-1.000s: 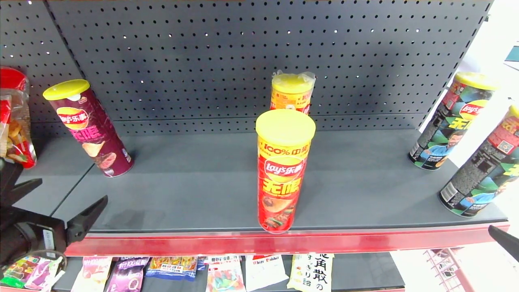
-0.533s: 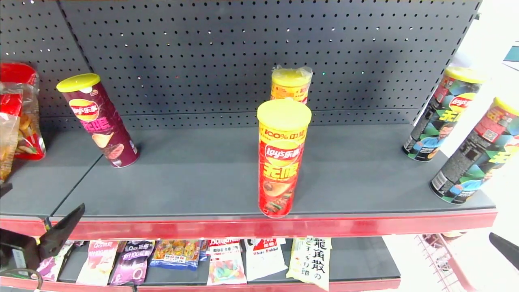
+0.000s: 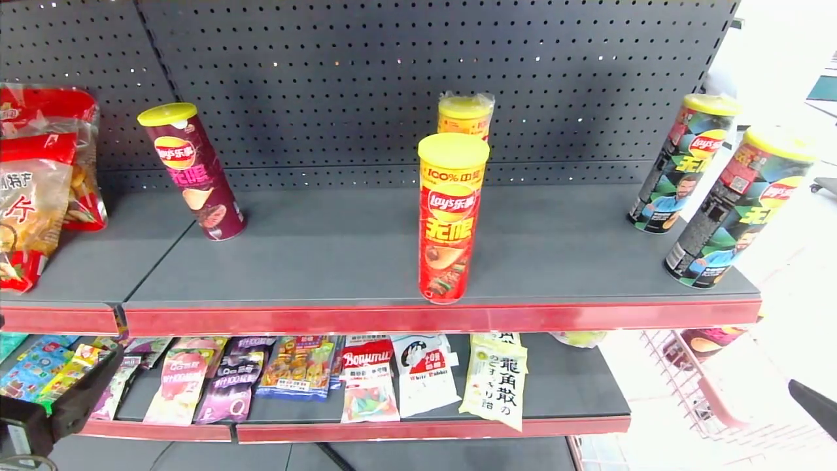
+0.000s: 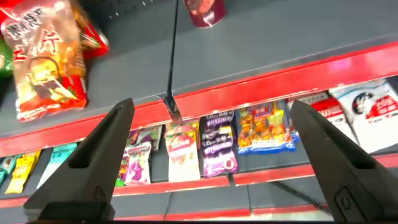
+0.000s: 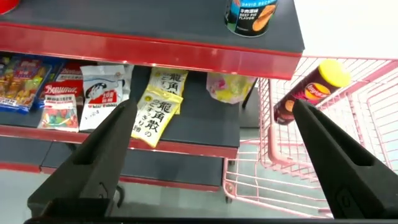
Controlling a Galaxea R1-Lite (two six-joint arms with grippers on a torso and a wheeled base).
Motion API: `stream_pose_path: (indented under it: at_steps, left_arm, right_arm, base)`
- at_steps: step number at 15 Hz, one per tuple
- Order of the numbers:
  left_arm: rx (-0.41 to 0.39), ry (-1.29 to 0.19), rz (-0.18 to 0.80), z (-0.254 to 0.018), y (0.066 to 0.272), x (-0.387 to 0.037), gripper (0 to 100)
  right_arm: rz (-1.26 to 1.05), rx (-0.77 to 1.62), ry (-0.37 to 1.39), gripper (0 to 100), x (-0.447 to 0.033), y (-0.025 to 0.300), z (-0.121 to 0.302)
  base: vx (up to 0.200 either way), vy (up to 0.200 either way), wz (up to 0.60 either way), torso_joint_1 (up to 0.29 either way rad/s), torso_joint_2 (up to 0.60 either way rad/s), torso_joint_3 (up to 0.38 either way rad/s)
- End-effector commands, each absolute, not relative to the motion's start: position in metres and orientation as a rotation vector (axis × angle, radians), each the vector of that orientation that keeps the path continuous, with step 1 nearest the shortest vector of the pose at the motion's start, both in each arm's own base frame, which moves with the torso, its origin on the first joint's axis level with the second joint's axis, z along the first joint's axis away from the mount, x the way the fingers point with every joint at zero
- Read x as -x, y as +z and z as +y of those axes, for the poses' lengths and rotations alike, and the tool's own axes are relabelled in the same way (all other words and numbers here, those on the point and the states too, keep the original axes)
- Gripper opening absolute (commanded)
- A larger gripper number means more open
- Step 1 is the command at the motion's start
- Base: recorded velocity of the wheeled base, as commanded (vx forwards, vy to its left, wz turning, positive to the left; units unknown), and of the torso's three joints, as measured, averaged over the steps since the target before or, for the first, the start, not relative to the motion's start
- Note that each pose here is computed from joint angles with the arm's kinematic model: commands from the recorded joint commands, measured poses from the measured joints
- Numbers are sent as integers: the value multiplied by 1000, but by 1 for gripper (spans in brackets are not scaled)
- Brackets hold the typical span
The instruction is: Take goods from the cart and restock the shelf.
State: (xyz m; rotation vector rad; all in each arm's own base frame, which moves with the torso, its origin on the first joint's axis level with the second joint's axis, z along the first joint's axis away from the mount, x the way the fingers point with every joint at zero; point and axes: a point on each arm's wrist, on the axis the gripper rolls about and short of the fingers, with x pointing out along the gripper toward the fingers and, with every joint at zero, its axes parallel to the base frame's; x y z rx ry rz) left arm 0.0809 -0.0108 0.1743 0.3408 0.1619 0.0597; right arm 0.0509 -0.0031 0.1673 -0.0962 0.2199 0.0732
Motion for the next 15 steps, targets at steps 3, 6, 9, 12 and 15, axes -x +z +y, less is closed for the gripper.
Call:
stream_pose_path:
  at_steps: [3,6,9,12,15]
  left_arm:
    - [-353,60,152,-11,177,-81,100]
    - [-358,62,136,-10,177,-76,100]
    - [-361,66,128,-9,177,-74,100]
    - [-368,67,128,-9,176,-73,100]
    - [-369,67,130,-9,176,-73,100]
  right_arm:
    - [239,96,83,100,-52,163,-3]
    - [244,95,85,100,-52,161,-3]
    - [253,93,84,100,-53,160,-3]
    - [254,93,85,100,-53,161,-3]
    - [254,93,84,100,-53,161,-3]
  base:
    - [0,-200,0,9,5,4]
    - [0,-200,0,5,1,4]
    - [0,-200,0,2,4,6]
    - [0,-200,0,2,2,9]
    - [0,-200,0,4,1,2]
